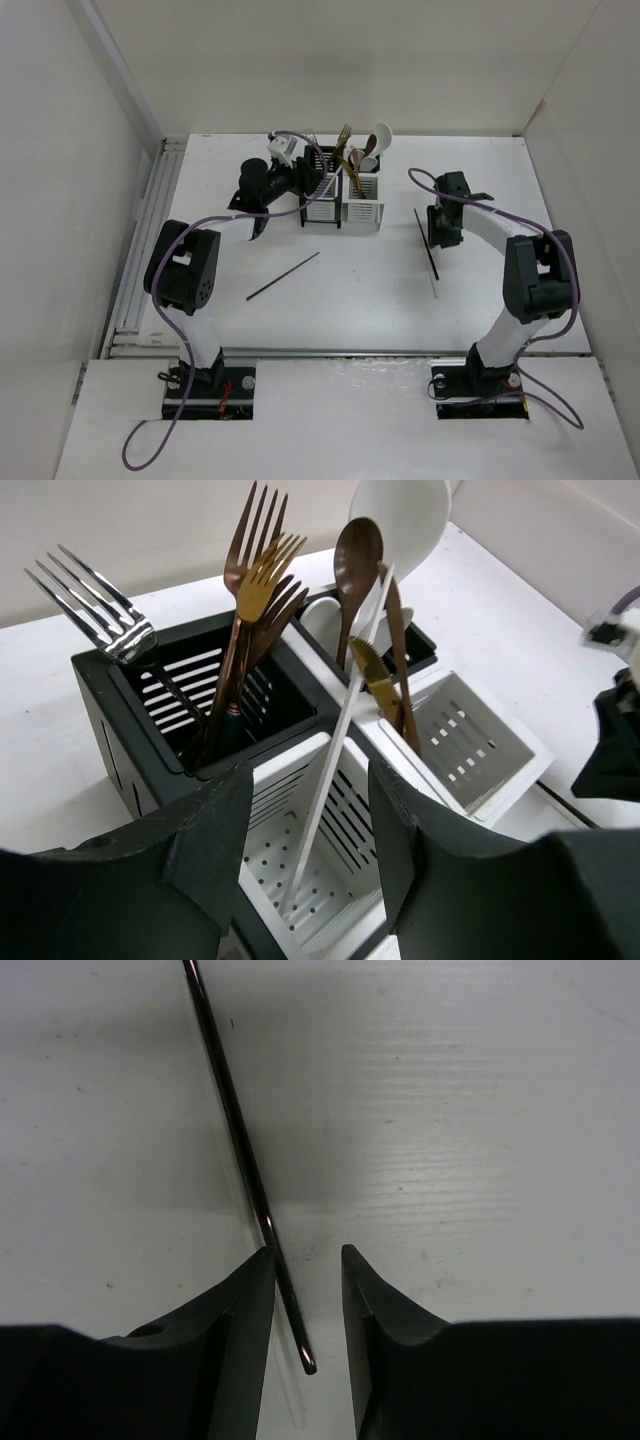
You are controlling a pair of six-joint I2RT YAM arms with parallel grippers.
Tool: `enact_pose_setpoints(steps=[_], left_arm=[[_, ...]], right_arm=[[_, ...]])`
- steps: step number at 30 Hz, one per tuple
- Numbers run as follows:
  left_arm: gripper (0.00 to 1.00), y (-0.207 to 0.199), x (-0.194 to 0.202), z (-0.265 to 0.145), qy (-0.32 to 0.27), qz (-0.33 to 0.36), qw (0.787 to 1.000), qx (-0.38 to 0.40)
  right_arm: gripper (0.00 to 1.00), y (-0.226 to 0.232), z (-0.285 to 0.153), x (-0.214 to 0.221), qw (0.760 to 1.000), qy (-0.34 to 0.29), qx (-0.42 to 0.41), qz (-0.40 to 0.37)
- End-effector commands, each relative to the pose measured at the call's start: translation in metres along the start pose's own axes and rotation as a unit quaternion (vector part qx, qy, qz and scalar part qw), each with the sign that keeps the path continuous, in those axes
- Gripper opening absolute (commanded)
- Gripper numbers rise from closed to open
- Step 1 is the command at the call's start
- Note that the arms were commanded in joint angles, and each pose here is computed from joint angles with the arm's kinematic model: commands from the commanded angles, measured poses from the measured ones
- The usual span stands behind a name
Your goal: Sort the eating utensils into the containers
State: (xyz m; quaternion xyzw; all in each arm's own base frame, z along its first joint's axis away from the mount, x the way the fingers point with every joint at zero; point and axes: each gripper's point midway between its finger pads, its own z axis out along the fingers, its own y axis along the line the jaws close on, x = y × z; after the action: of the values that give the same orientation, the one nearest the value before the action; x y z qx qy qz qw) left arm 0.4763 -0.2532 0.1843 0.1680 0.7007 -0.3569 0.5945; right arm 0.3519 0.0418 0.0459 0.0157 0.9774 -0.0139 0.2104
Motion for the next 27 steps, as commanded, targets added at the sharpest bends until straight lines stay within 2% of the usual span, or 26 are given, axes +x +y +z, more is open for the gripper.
enact_pose_setpoints(steps=[1,7,18,21,24,25,27], left_arm=[[0.46,-0.019,-0.034,-0.016,-0.022,0.021,1.0,0.006],[0.46,-0.019,-0.028,-0.029,-0.002,0.02,1.0,-0.009],[0.47,-0.007,-0.032,-0.052,-0.029,0.049,0.996,-0.066],[0.47,0.0,-0.039,-0.058,-0.039,0.05,0.994,-0.086],[0.47,0.005,-0.045,-0.064,-0.046,0.056,0.993,-0.097],[0.47,0.01,-0.041,-0.067,-0.042,0.054,0.992,-0.103],[0.47,0.013,-0.045,-0.071,-0.048,0.056,0.992,-0.107]], right_arm=[[0.38,0.008,0.002,0.002,1.0,0.007,-0.016,0.003],[0.37,0.012,0.022,0.016,0.999,0.038,-0.028,-0.012],[0.36,0.006,0.028,0.008,0.999,0.047,-0.004,-0.014],[0.22,0.009,0.027,0.008,0.998,0.059,-0.004,-0.02],[0.03,0.008,0.031,0.013,0.997,0.077,-0.002,-0.026],[0.0,0.009,0.03,0.009,0.997,0.072,-0.002,-0.026],[0.0,0.009,0.03,0.009,0.997,0.072,-0.002,-0.026]])
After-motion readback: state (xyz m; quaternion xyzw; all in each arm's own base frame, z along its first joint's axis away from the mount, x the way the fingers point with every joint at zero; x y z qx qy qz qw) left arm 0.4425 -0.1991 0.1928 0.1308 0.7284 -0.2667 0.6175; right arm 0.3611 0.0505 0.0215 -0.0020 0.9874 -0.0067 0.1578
